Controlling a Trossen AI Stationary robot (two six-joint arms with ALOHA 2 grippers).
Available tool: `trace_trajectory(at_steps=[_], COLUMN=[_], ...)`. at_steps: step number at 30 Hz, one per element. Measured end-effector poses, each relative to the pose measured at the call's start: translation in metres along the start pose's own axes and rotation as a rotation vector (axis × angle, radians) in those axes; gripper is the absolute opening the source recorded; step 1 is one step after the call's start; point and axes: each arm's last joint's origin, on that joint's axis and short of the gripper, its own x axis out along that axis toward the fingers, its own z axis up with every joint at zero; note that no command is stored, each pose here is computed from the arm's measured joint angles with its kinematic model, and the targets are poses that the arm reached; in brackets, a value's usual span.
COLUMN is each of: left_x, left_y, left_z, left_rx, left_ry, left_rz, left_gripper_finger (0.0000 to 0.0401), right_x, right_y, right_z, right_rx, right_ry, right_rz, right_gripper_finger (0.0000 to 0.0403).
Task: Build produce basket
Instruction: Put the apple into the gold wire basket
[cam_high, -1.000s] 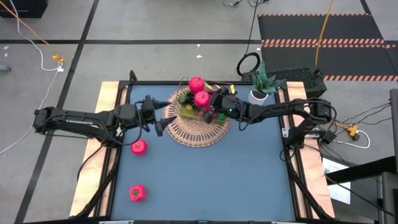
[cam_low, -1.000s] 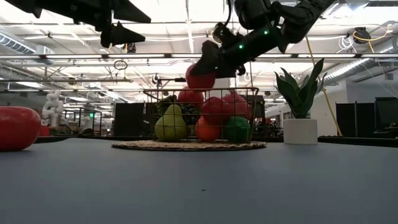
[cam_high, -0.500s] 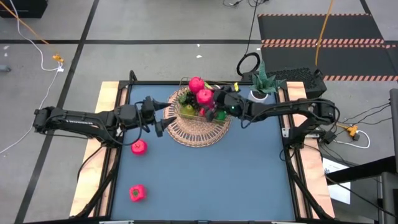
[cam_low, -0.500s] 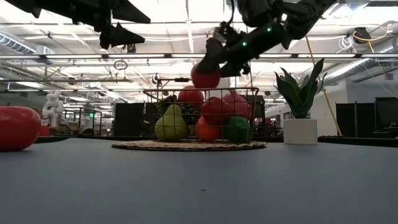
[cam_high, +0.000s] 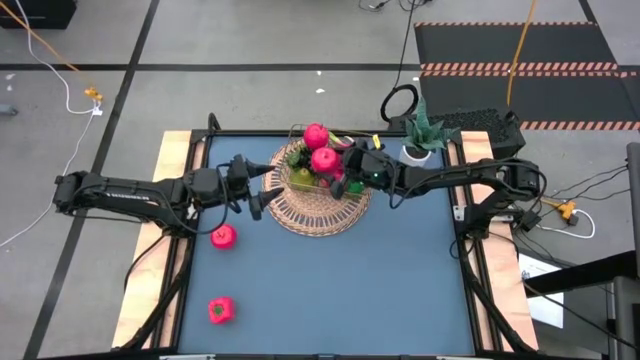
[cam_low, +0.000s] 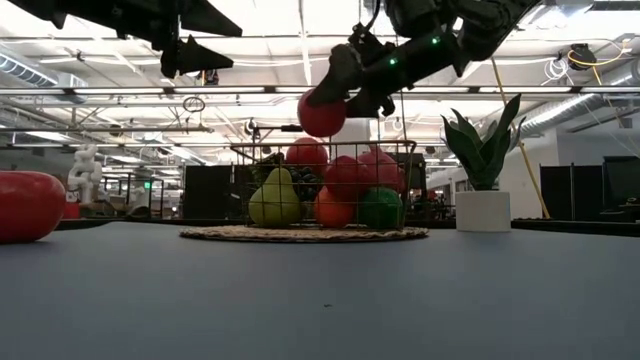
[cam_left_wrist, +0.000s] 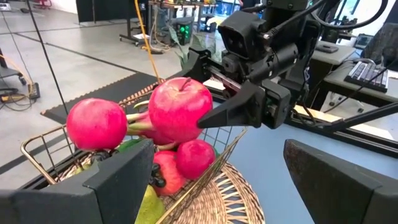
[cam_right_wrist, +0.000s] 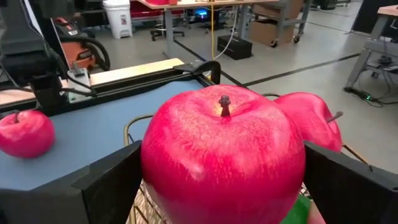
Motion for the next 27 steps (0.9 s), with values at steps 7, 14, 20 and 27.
trace_trajectory(at_steps=[7, 14, 20, 27], left_x=[0.000, 0.000, 0.000, 0.022], left_y=[0.000, 0.000, -0.001, -0.003], left_z=[0.000, 0.000, 0.001, -0.005], left_rx=[0.002, 0.002, -0.004, -0.031], left_ry=[0.000, 0.000, -0.007, -0.031], left_rz=[-0.001, -0.002, -0.004, -0.020], left_gripper_finger=[0.0358, 0.0358, 0.0358, 0.0358], right_x=[-0.001, -0.009, -0.010, -0.014], right_y=[0.003, 0.007, 0.006, 0.024], right_z=[0.001, 0.004, 0.004, 0.005], right_rx=[0.056, -0.065, -0.012, -0.358], right_ry=[0.002, 0.002, 0.010, -0.034], right_rz=[0.059, -0.061, -0.028, 0.173], right_gripper_finger=[0.0397, 0.0398, 0.0399, 0.0397])
